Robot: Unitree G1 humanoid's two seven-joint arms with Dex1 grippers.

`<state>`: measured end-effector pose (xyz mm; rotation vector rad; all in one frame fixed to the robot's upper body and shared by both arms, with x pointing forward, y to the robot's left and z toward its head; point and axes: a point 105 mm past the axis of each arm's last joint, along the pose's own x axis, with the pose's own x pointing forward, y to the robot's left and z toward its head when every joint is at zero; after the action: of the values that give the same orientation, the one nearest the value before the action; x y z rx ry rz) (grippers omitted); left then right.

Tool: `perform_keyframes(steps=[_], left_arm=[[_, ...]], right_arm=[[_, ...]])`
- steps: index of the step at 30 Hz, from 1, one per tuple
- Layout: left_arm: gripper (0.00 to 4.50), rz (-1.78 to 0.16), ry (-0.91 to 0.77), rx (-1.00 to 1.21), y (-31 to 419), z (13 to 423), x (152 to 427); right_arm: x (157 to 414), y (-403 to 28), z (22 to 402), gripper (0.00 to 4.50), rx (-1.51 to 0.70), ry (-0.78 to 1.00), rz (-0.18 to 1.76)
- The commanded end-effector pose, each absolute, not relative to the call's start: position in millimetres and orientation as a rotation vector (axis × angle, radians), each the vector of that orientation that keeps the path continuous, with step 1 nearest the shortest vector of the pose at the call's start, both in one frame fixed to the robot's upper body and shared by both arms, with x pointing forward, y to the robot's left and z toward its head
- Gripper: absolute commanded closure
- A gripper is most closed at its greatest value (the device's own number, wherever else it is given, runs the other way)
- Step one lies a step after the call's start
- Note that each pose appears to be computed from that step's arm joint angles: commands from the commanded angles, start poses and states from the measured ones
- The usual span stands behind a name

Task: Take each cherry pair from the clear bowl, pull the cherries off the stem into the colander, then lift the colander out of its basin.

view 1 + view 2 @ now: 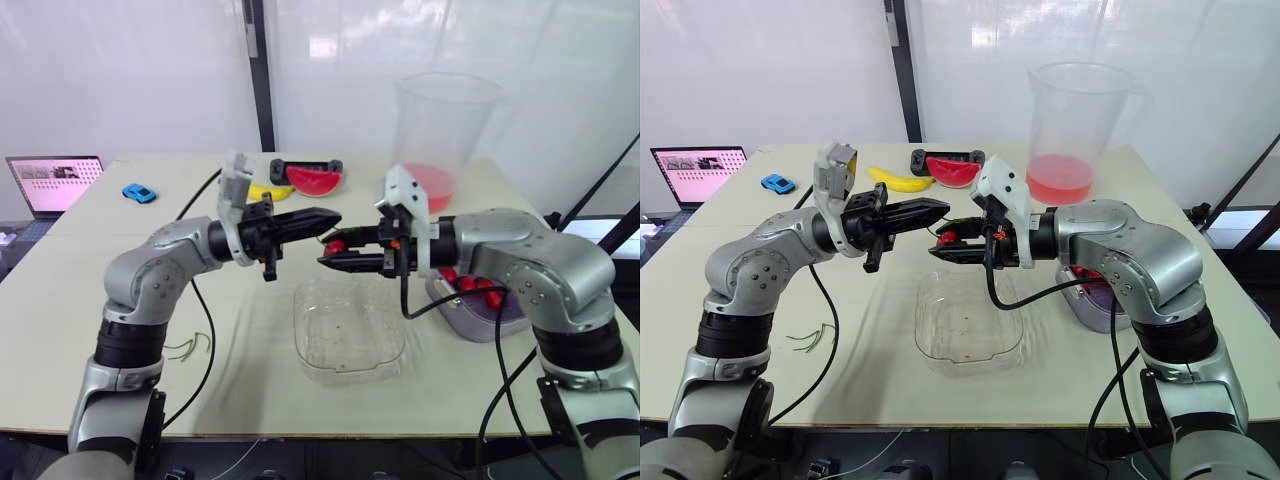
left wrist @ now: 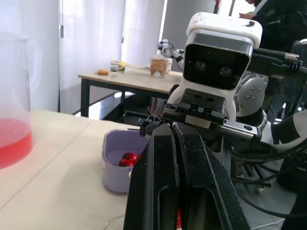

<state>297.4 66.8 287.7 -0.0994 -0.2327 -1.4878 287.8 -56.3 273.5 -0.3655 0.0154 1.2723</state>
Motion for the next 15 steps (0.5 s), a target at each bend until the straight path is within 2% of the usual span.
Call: perform_keyframes(steps=[1, 9, 15], left_arm=[[4.50, -1.499, -0.285, -0.066, 67, 298, 292], [4.50, -1.501, -0.287, -0.068, 66, 298, 292], [4.50, -1.498, -0.288, -0.069, 67, 298, 293]], right_arm=[[286, -57, 286, 3.33, -0.395, -0.035, 1.256], [287, -61, 278, 3.33, -0.413, 0.003, 1.248], [288, -77, 258, 3.33, -0.458, 0.107, 1.232]])
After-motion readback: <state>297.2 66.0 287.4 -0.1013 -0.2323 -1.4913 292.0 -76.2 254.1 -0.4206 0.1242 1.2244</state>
